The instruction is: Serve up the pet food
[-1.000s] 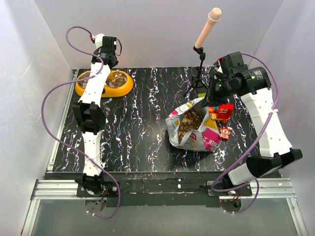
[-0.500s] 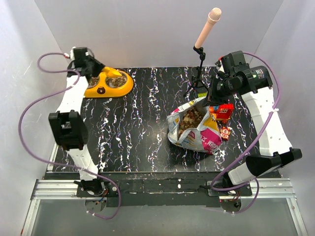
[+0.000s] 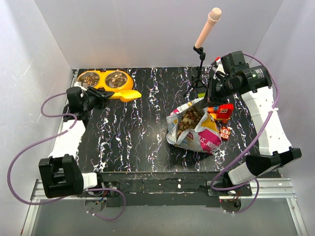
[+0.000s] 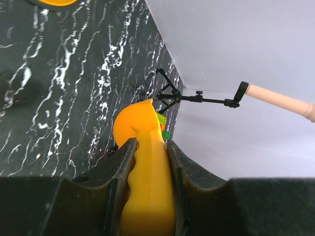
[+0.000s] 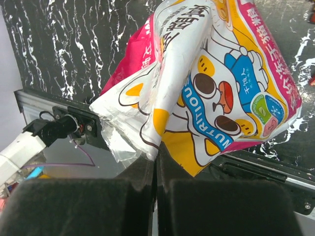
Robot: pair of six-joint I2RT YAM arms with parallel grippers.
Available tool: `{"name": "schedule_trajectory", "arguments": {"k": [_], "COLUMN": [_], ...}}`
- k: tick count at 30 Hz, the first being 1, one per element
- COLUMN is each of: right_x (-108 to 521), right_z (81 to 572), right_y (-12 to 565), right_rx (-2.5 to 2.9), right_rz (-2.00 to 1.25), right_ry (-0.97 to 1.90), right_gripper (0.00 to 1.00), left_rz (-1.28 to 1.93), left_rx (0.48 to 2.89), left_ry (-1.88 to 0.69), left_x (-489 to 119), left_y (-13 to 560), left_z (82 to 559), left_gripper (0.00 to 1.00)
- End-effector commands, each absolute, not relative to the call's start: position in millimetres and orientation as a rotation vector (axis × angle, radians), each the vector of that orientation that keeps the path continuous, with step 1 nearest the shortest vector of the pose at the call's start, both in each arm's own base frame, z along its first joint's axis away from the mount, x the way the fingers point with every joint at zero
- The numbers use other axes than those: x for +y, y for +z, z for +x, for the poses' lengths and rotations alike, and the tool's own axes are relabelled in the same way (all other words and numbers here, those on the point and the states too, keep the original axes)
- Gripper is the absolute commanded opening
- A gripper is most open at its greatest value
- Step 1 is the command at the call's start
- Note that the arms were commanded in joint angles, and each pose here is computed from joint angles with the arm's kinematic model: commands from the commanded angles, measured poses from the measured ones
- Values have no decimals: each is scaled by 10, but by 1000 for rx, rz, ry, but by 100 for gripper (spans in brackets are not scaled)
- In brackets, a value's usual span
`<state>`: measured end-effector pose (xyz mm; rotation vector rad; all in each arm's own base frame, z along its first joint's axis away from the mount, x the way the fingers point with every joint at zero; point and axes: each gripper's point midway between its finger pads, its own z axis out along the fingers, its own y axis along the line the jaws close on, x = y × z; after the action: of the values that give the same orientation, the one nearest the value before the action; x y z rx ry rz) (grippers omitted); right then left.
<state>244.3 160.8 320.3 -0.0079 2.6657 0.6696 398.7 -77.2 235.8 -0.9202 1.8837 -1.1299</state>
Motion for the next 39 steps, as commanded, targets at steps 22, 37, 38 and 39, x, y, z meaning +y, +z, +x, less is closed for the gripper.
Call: {"name": "schedule_trajectory", "arguments": {"k": [22,37,38,39], "right_x": [1964,2045,2066,2089], "right_z": [2093,2034,2037,2044], "right_y": [3690,3527,3547,3571], "right_rx": [2340,2410,2412,2412], "right_rz": [-341,-315,-308,-303], "right_ry": [1051,1062,1069,1081], "right_gripper": [1,1,1,1], "left_rz": [-1096,-1434,-1484,-1492], "left_rx": [1965,2202,2249,2245], "left_ry": [-972,-576,-515,-485], "left_x": [-395,-128,-119,-90], "left_y": [1040,963,1015,1131], "left_z": [3821,3119,2970,2931], "left_gripper": [0,87,87,88]}}
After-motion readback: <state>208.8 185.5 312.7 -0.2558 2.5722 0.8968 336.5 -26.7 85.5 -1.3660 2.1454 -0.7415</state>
